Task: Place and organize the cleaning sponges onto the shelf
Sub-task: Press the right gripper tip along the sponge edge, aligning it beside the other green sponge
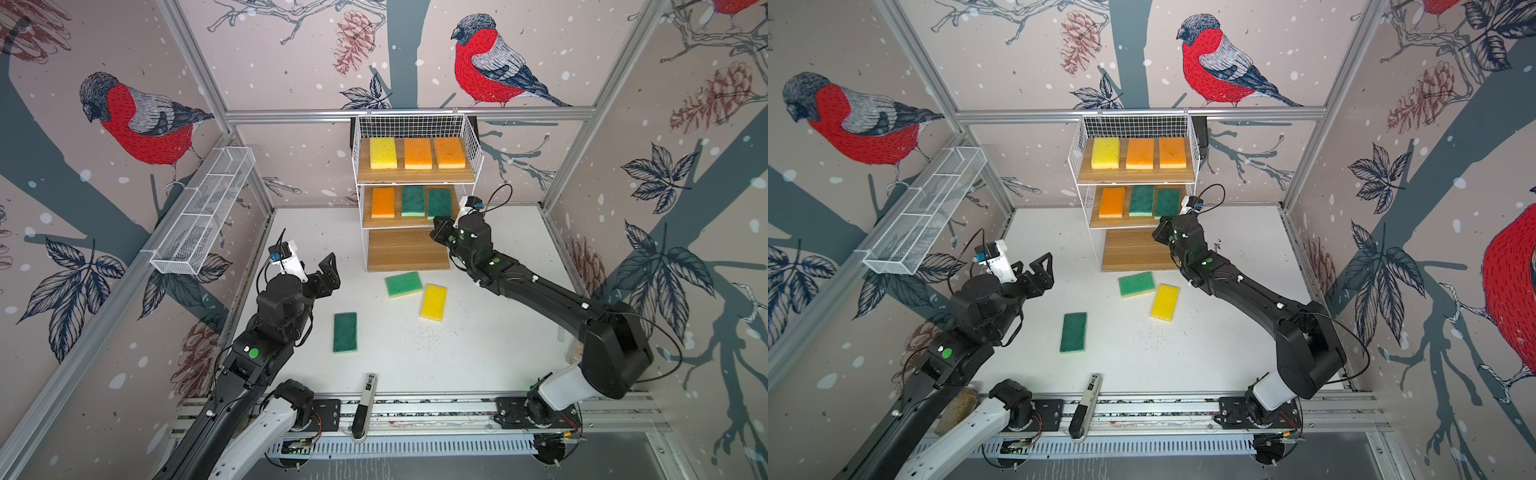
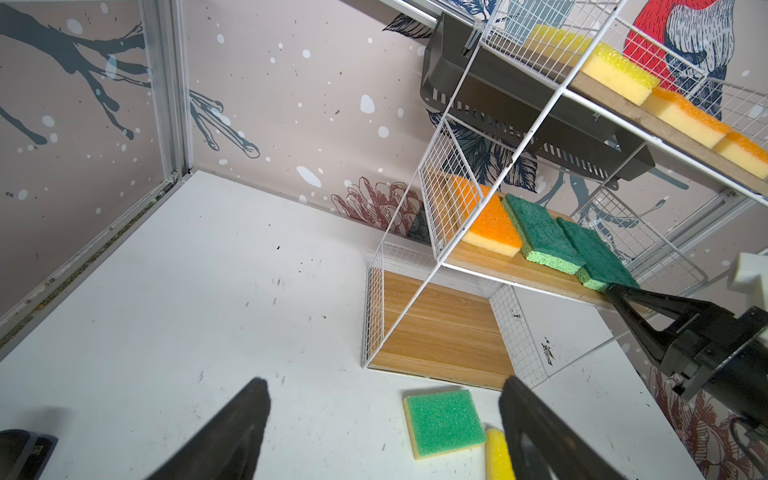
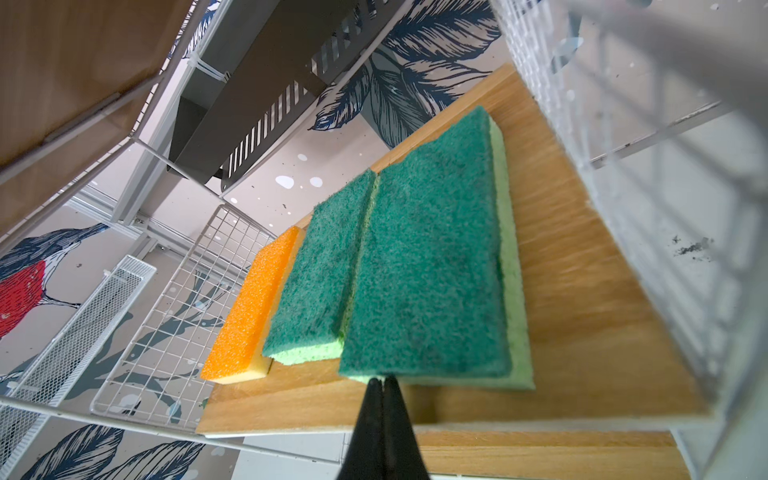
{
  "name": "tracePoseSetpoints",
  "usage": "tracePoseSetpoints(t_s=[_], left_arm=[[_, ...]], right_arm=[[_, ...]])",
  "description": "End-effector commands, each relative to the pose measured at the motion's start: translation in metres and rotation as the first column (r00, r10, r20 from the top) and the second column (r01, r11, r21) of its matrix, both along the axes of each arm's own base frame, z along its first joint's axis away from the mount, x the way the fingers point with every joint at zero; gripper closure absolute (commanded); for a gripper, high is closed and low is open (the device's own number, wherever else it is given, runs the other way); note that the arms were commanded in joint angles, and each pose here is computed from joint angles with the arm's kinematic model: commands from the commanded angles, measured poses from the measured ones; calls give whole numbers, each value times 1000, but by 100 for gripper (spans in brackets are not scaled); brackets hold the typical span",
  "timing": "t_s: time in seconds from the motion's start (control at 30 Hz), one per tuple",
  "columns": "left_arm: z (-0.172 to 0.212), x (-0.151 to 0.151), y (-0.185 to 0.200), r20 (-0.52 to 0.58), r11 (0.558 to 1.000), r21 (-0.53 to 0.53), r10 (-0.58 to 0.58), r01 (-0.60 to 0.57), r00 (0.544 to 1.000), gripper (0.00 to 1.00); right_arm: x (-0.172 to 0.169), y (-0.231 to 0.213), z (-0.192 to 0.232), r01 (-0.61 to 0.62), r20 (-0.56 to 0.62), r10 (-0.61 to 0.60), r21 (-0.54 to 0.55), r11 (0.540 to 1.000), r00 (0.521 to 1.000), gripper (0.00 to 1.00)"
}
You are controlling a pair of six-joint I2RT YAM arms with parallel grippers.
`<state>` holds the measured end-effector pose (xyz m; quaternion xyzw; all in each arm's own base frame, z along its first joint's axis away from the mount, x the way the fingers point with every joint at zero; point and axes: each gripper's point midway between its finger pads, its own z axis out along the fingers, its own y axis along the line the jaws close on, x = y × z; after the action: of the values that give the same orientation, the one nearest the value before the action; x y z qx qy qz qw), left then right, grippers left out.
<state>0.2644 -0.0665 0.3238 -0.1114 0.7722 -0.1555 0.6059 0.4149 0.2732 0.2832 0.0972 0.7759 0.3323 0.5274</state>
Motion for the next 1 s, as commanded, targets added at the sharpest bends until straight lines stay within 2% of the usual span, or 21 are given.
tracePoseSetpoints(t_s=[0.0,0.5,0.7,0.97], left_arm=[[11,2,0,44,1000,-25,8,-7,999,13],[12,3,-1,49,1000,-28,3,-2,999,13],[11,4,-1,47,1000,-28,4,-3,999,13],[10,4,-1,46,1000,-26,4,-3,999,13]], right_arm=[[5,-5,12,40,33,-41,20,999,999,98],[13,-21,-6,153,-28,-153,-28,988,988,98],[11,-21,-2,169,-12,-169,-26,985,985,98],[1,-15,11,194,38,-191,-82,978,981,98]])
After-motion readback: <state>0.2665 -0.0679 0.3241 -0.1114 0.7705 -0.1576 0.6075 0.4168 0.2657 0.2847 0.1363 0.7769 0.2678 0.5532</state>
